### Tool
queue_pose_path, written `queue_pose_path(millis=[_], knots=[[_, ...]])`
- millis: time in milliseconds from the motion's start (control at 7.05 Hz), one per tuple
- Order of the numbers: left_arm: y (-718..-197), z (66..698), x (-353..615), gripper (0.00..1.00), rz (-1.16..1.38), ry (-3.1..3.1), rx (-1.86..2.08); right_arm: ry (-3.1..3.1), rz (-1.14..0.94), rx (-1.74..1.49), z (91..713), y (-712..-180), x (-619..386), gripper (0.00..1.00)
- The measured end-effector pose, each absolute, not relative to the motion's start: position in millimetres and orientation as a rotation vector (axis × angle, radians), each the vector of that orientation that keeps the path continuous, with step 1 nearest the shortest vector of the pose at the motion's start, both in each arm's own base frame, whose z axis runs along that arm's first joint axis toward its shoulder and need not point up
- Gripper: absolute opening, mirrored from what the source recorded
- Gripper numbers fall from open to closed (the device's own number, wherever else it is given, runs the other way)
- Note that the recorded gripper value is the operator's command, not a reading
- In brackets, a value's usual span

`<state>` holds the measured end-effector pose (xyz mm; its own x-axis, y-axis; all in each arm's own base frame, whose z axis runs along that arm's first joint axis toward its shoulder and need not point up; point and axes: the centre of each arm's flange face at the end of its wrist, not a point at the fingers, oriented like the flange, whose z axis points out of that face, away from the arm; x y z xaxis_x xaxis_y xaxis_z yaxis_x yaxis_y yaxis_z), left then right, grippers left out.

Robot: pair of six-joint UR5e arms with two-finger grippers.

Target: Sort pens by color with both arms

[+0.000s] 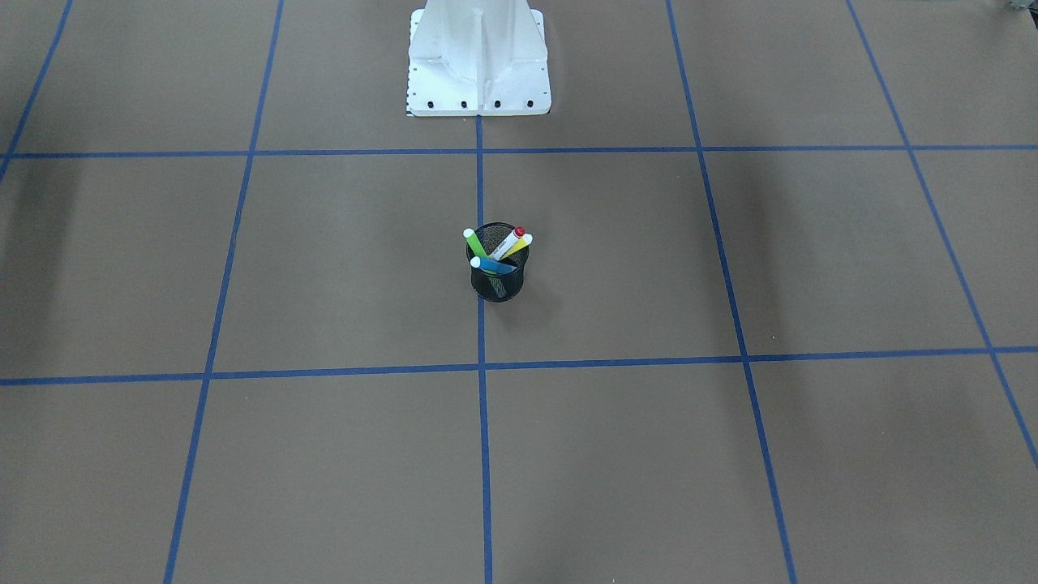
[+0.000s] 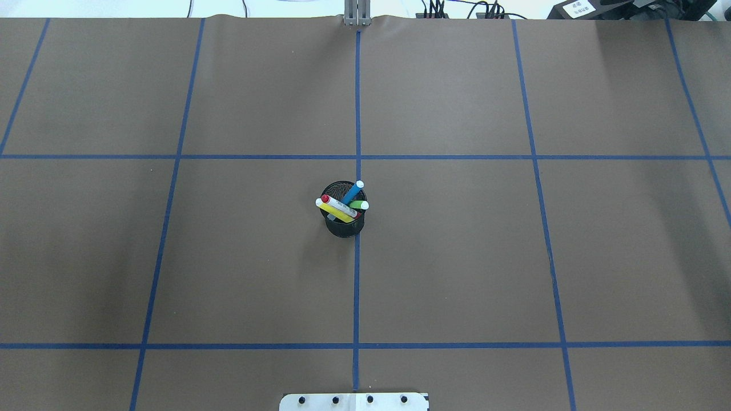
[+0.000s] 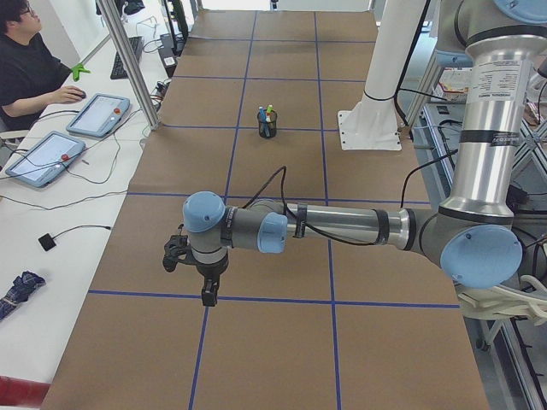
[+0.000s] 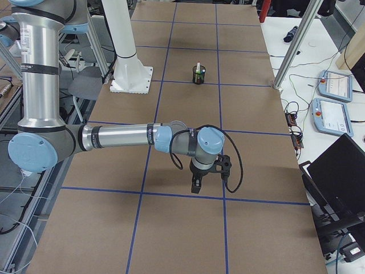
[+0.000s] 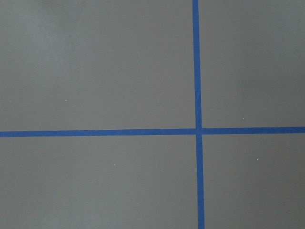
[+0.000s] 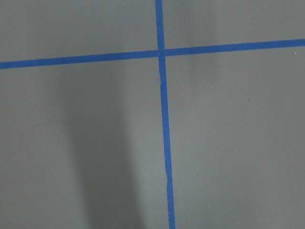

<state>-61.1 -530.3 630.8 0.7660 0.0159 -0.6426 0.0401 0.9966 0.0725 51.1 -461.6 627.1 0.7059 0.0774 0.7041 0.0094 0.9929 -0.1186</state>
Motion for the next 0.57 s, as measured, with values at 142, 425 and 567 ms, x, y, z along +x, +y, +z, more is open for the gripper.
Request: queue_pose_path(millis=[142,425,567], knots=[[-530.3,630.0,-60.8,1.0,-0.016,0.702,0.082,-0.787,0.038,-0.115,626.3,-462.2,51.1,1.0],[-529.9,631.7,-60.5,1.0,-0.02,0.705,0.076,-0.783,0.04,-0.111,623.6,-464.8,51.3,1.0],[-529.8,631.2,-59.8,1.0,-0.02,0.706,0.074,-0.782,0.041,-0.108,621.7,-466.5,51.4,1.0]])
